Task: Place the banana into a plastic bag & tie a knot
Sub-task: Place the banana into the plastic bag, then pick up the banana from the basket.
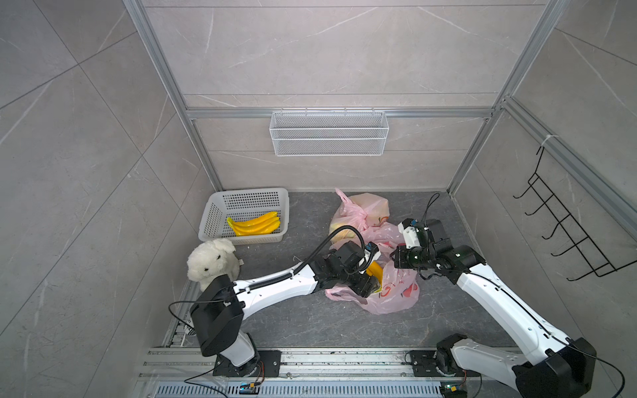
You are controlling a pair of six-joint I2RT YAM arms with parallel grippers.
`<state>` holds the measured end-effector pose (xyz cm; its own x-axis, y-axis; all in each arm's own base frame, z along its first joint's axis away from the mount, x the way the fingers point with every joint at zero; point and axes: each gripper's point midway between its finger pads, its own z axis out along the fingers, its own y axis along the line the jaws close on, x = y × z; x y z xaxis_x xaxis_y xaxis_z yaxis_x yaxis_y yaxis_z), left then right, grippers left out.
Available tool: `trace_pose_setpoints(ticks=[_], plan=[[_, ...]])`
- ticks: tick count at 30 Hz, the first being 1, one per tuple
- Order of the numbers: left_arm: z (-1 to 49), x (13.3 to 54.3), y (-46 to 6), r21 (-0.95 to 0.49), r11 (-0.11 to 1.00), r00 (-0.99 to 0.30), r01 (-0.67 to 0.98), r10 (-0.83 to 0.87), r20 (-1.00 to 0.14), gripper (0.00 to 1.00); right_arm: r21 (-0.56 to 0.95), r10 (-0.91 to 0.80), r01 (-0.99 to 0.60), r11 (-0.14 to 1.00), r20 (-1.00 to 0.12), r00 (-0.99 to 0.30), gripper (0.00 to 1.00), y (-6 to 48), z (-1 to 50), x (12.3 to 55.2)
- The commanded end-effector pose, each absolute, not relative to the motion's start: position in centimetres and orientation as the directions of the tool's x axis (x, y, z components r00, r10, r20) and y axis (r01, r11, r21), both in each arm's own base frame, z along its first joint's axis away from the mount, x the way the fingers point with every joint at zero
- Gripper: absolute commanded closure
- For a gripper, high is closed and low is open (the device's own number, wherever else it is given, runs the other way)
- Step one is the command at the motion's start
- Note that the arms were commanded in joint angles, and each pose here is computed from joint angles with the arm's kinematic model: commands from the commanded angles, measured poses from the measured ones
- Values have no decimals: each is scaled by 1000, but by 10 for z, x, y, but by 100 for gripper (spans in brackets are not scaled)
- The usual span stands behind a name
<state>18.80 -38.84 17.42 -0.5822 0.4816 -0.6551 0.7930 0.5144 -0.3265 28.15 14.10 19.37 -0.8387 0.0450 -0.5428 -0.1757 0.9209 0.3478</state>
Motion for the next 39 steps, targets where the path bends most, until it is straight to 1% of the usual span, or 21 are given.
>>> trace_pose_setpoints(ticks=[1,4,6,9,12,15,18,22,26,29,33,39], plan=[[244,196,-366,-267,548,-517,793,372,-771,25,306,77,-116,945,-554,-829,100,125,197,283],[277,208,-334,-233,626,-504,744,298,-810,25,283,75,-111,953,-572,-817,100,121,203,287],[301,232,-297,-258,721,-533,643,179,-827,25,279,70,-116,953,-578,-813,100,121,206,287],[314,276,-228,-256,878,-584,404,32,-811,25,284,69,-124,951,-584,-809,100,122,210,287],[302,318,-155,-155,982,-642,105,-52,-765,24,287,67,-128,949,-581,-811,100,123,208,287],[275,352,-102,-79,992,-697,-103,-129,-705,20,292,65,-130,948,-576,-815,100,124,204,286],[247,387,-73,-78,977,-734,-200,-202,-648,18,302,69,-130,944,-569,-820,100,126,199,286],[216,432,-53,-24,964,-772,-265,-226,-594,15,320,68,-139,937,-558,-827,100,130,194,285],[185,477,-48,19,961,-807,-277,-222,-548,15,324,63,-145,935,-555,-830,100,131,191,284],[166,502,-47,32,960,-828,-279,-223,-515,15,328,62,-147,933,-550,-833,100,132,187,283],[144,527,-48,62,959,-844,-275,-210,-493,15,341,62,-149,928,-537,-841,100,135,180,282],[108,547,-38,170,943,-878,-284,-185,-442,19,350,62,-150,925,-528,-847,100,138,175,283]])
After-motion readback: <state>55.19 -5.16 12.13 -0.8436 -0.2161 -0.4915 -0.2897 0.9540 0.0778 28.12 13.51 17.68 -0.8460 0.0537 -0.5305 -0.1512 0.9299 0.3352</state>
